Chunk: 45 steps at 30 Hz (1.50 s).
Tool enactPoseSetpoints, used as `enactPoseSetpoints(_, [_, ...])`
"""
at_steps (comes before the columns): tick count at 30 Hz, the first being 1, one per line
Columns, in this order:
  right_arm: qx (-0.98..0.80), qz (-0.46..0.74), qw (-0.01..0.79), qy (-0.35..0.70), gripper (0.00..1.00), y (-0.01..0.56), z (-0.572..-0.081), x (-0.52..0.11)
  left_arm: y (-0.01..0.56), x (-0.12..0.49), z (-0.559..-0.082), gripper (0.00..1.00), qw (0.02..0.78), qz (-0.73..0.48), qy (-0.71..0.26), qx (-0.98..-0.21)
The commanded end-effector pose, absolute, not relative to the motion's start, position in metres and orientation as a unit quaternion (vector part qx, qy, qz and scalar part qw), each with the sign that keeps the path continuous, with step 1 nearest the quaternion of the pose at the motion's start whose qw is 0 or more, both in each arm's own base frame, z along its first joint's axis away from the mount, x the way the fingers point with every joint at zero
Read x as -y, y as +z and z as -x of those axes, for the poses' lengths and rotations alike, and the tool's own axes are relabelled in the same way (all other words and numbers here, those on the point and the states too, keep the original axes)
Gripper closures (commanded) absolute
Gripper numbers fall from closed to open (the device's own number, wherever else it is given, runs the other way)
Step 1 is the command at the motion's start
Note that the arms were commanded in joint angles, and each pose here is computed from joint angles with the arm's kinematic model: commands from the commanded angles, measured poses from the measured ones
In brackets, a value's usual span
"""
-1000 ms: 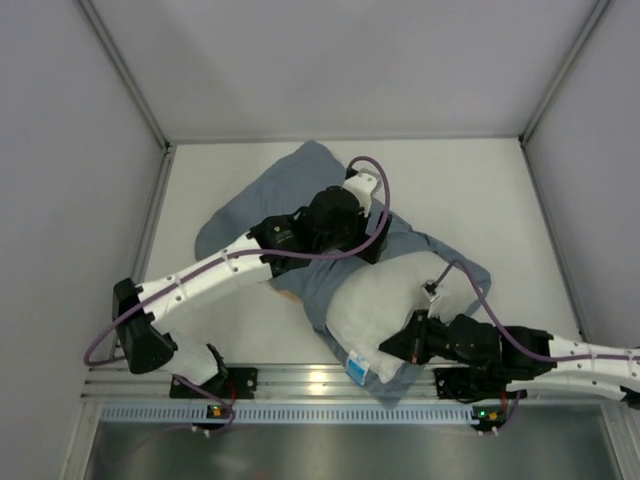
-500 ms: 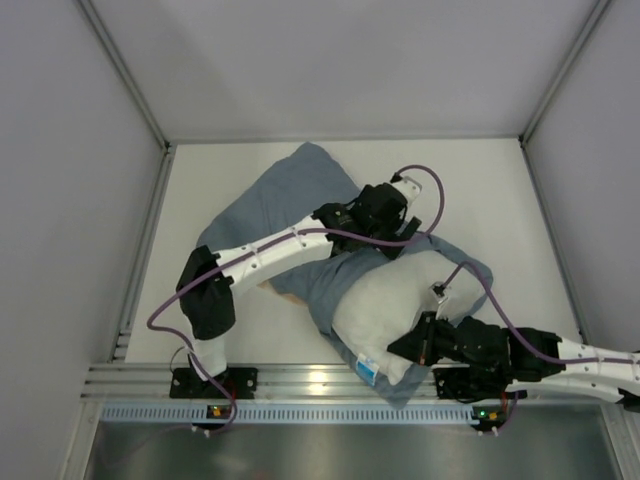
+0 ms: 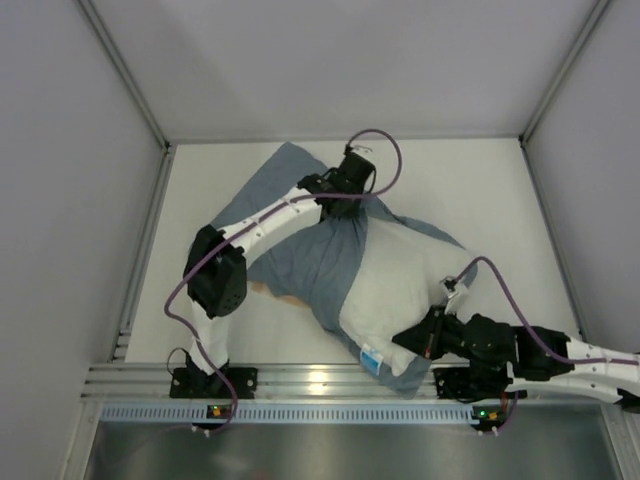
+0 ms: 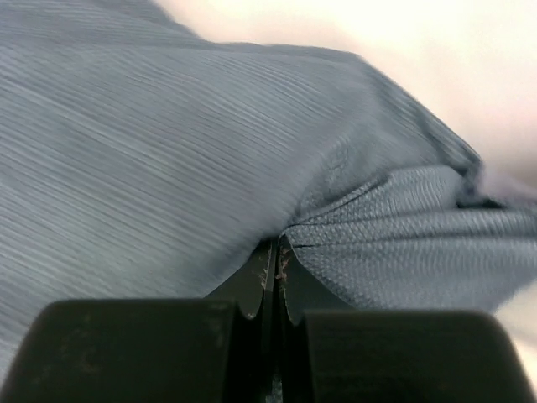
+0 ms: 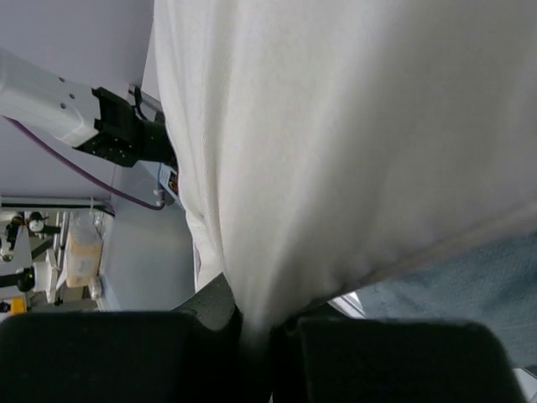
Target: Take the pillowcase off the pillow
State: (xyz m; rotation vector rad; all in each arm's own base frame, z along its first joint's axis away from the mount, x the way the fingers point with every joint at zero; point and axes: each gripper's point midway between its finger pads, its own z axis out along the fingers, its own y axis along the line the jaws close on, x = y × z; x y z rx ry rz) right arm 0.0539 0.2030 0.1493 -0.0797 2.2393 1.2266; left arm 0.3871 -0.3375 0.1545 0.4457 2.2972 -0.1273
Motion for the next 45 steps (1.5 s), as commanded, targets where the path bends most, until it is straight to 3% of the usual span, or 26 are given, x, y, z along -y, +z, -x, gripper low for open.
enactPoseSetpoints(1, [-0.816,0.021,0.303,0.492,1.00,0.185,-0.054,-0.193,0.177,0.225,-0.446,1.00,0.416,-0.020,0.043,-0.908])
enactPoseSetpoints(6, [-0.804,-0.011,0.355,0.478,1.00,0.220,-0.071,-0.154,0.149,0.127,-0.442,1.00,0.371,0.080,0.060,-0.923])
enactPoseSetpoints(10, [-0.779,-0.055,0.418,0.465,1.00,0.262,-0.093,-0.111,0.142,0.093,-0.419,1.00,0.368,0.113,0.037,-0.922])
enactPoseSetpoints(17, [-0.757,-0.114,0.478,0.430,1.00,0.298,-0.110,-0.050,0.142,0.091,-0.394,1.00,0.369,0.131,-0.034,-0.919])
enactPoseSetpoints(20, [-0.770,-0.100,0.471,0.418,1.00,0.289,-0.109,-0.065,0.165,0.128,-0.391,1.00,0.377,0.092,-0.140,-0.911])
enactPoseSetpoints(21, [-0.779,-0.097,0.466,0.408,1.00,0.282,-0.109,-0.072,0.172,0.142,-0.388,0.90,0.374,0.076,-0.177,-0.907])
enactPoseSetpoints(22, [-0.784,-0.094,0.461,0.405,1.00,0.277,-0.109,-0.077,0.191,0.165,-0.377,0.69,0.370,0.045,-0.243,-0.896])
enactPoseSetpoints(23, [-0.791,-0.091,0.456,0.399,1.00,0.266,-0.109,-0.086,0.207,0.181,-0.374,0.35,0.377,0.028,-0.279,-0.883])
enactPoseSetpoints(26, [-0.802,-0.077,0.437,0.400,1.00,0.243,-0.106,-0.110,0.260,0.208,-0.349,0.16,0.405,-0.020,-0.337,-0.850])
enactPoseSetpoints(28, [-0.801,-0.074,0.423,0.417,1.00,0.240,-0.103,-0.124,0.301,0.224,-0.322,0.12,0.428,-0.051,-0.371,-0.822])
enactPoseSetpoints(29, [-0.807,-0.067,0.418,0.412,1.00,0.231,-0.102,-0.131,0.311,0.229,-0.309,0.01,0.427,-0.051,-0.386,-0.817])
enactPoseSetpoints(33, [-0.819,-0.049,0.400,0.409,1.00,0.217,-0.099,-0.151,0.330,0.227,-0.250,0.01,0.420,-0.036,-0.422,-0.803])
enactPoseSetpoints(38, [-0.823,-0.043,0.395,0.405,1.00,0.207,-0.099,-0.164,0.264,0.238,-0.188,0.01,0.341,-0.017,-0.436,-0.833])
enactPoseSetpoints(45, [-0.824,-0.039,0.385,0.414,1.00,0.204,-0.096,-0.174,0.208,0.220,-0.155,0.02,0.324,0.030,-0.419,-0.848])
